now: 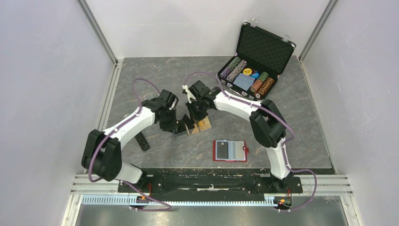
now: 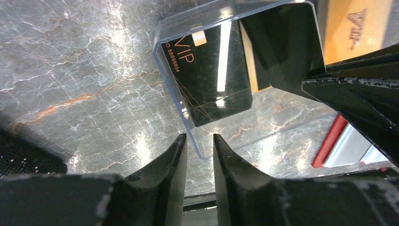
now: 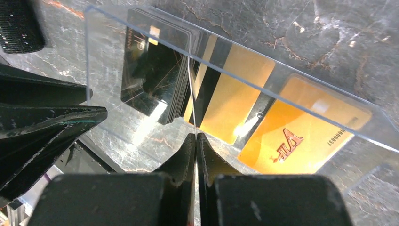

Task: Put the credit cards into the card holder
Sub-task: Pick up the credit card from the storage box.

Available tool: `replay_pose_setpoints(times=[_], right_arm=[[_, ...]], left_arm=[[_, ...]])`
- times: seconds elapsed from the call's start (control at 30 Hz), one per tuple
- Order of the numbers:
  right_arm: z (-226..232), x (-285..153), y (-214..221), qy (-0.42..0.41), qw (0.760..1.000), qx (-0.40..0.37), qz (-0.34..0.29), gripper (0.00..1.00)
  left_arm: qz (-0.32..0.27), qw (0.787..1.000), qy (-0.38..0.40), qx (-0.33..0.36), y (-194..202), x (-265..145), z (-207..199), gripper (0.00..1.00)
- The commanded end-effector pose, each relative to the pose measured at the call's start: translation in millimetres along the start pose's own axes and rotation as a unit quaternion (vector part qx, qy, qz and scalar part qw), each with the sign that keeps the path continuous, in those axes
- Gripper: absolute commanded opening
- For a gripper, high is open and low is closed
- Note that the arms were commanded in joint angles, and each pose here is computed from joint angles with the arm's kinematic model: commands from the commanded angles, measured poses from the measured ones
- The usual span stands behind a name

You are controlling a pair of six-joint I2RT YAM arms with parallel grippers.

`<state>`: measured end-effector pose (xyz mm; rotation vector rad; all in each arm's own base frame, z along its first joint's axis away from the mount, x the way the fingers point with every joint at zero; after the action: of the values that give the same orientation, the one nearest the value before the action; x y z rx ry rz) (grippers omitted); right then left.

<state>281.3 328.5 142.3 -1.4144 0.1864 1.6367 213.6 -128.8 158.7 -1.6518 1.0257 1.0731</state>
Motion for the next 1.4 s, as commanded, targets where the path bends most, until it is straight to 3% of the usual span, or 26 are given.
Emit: replay_pose_setpoints(times=[0.0, 0.3, 0.47, 0.7, 0.87, 1.0, 1.1, 1.23, 1.37], right_arm=[[8.1, -50.3, -27.1, 0.02, 0.996, -0.029, -0.083, 0.0], [3.4, -102.3, -29.1, -0.02, 0.988, 0.007, -0.155, 0.0], [-12.8, -137.7, -12.8, -0.05, 0.979, 0.039, -0.192, 0.0], [-20.7, -178.4, 33.1, -0.116, 0.961, 0.088, -0.236, 0.0], [-11.2, -189.8, 52.1, -0.171, 0.947, 0.106, -0.249, 0.0], [-5.2, -191.9, 58.8, -0.203, 0.939, 0.115, -0.254, 0.0], [-3.1, -194.2, 60.0, -0.21, 0.937, 0.117, -0.254, 0.0], [0.2, -196.7, 58.2, -0.231, 0.93, 0.121, -0.26, 0.0], [-0.2, -196.2, 57.9, -0.232, 0.93, 0.122, -0.259, 0.0]], left_arm=[[-0.086, 0.996, 0.039, 0.01, -17.8, -41.4, -12.5, 0.35], [-0.16, 0.973, 0.166, -0.013, -19.6, -86.2, -26.6, 0.54], [-0.156, 0.941, 0.299, -0.025, -14.8, -90.4, -43.6, 0.6], [-0.136, 0.85, 0.506, -0.054, -8.4, -85.2, -66.8, 0.61], [-0.088, 0.796, 0.596, -0.063, -1.2, -74.1, -73.9, 0.62], [-0.077, 0.774, 0.625, -0.061, 2.6, -73.2, -76.1, 0.61], [-0.067, 0.77, 0.633, -0.051, 3.1, -74.6, -80.1, 0.61], [-0.05, 0.762, 0.645, -0.045, 4.0, -72.8, -88.9, 0.52], [-0.04, 0.749, 0.66, -0.044, 4.9, -71.5, -96.1, 0.31]])
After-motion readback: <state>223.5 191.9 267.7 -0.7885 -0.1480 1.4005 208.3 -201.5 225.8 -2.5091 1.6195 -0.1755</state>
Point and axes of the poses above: each gripper's point midway between its finger pads, its own x axis out along the fingers, its own z axis along the line the jaws close on, y = z × x, the point moved 10 cm from there along -x, back along the fingers, and after that the axes turned 11 degrees about -x, right-handed, at the moved point
